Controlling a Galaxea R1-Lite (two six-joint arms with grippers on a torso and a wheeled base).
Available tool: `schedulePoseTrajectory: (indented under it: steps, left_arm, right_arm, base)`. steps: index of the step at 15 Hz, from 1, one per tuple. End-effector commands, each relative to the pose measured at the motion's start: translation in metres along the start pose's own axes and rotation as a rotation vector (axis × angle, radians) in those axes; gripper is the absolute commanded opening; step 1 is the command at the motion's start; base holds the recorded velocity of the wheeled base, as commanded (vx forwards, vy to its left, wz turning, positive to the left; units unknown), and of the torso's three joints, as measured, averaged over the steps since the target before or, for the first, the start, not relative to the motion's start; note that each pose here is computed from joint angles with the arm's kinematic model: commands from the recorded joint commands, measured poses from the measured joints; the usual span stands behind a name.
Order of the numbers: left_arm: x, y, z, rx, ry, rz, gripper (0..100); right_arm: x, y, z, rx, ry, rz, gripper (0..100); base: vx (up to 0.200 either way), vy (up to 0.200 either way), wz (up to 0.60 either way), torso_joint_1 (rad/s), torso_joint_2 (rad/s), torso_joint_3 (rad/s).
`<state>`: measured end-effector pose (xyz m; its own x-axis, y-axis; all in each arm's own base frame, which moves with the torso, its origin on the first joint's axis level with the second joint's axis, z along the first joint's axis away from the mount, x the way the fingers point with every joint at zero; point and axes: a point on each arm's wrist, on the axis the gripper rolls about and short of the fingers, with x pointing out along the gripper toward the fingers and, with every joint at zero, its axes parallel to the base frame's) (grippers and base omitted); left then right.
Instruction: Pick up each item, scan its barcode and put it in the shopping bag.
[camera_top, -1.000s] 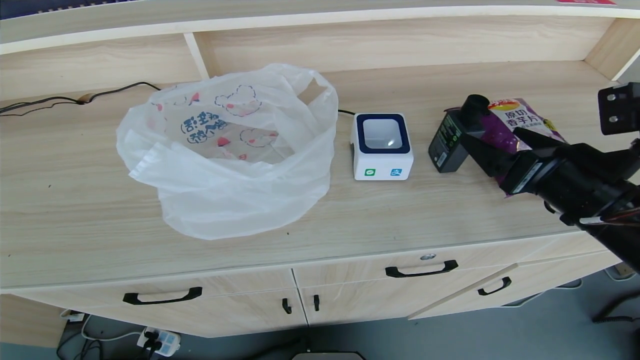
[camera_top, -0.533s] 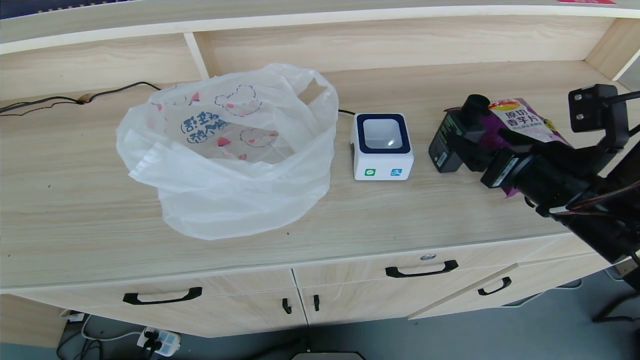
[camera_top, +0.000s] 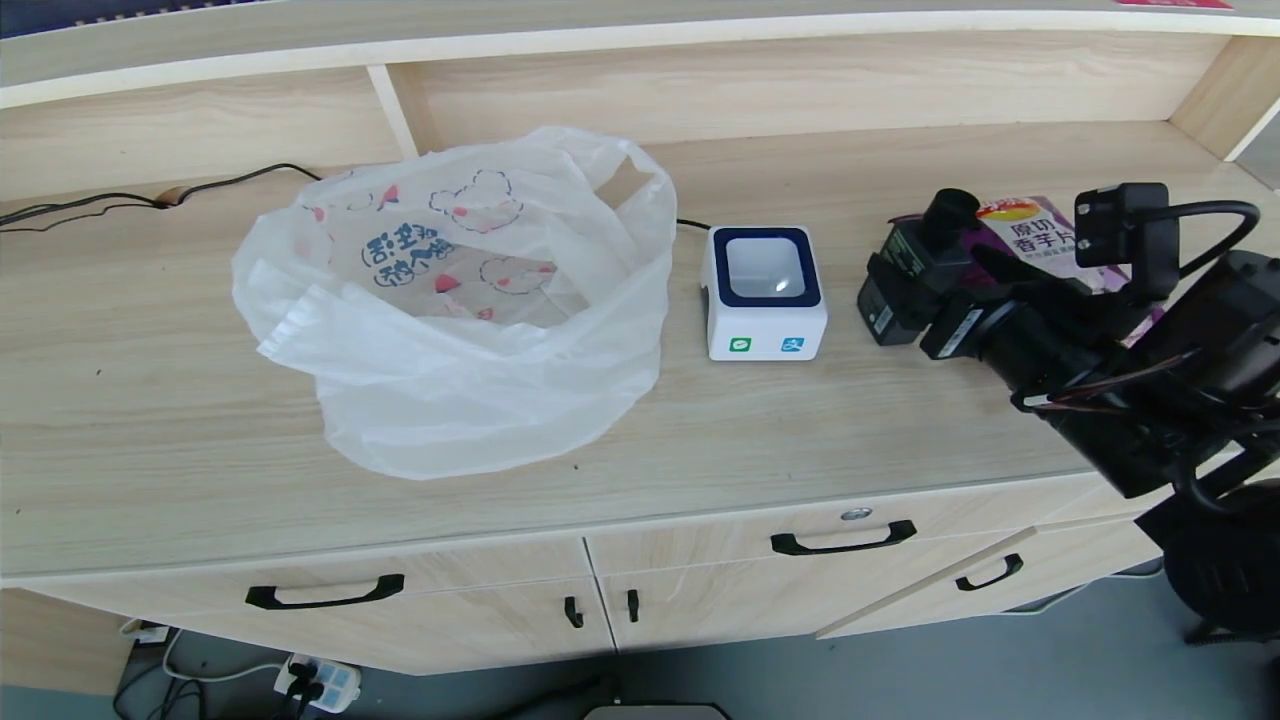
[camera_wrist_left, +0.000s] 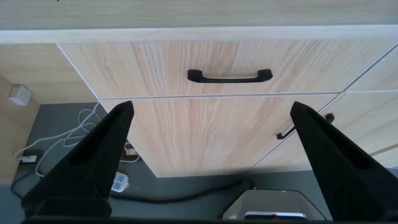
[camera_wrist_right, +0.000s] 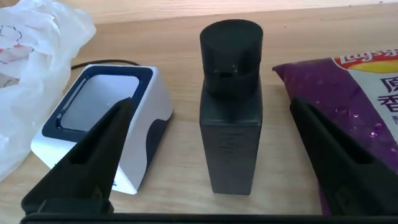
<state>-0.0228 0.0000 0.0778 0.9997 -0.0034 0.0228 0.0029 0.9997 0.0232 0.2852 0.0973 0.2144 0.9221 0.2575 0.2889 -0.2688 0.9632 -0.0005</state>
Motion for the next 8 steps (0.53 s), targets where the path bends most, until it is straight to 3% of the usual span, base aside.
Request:
schedulePoseTrajectory:
  steps: [1, 8]
  left_arm:
    - [0.000, 0.000, 0.000, 0.000, 0.001, 0.000, 100]
    - [0.000, 0.000, 0.000, 0.000, 0.001, 0.000, 100]
  right_arm:
    - [0.005, 0.001, -0.012, -0.003, 0.031, 0.002, 100]
    - [0.025, -0.001, -0.022, 0.001, 0.019, -0.006, 100]
  base:
    - [0.000, 0.000, 0.00, 0.000, 0.00, 0.000]
    - [0.000, 0.000, 0.00, 0.000, 0.00, 0.000]
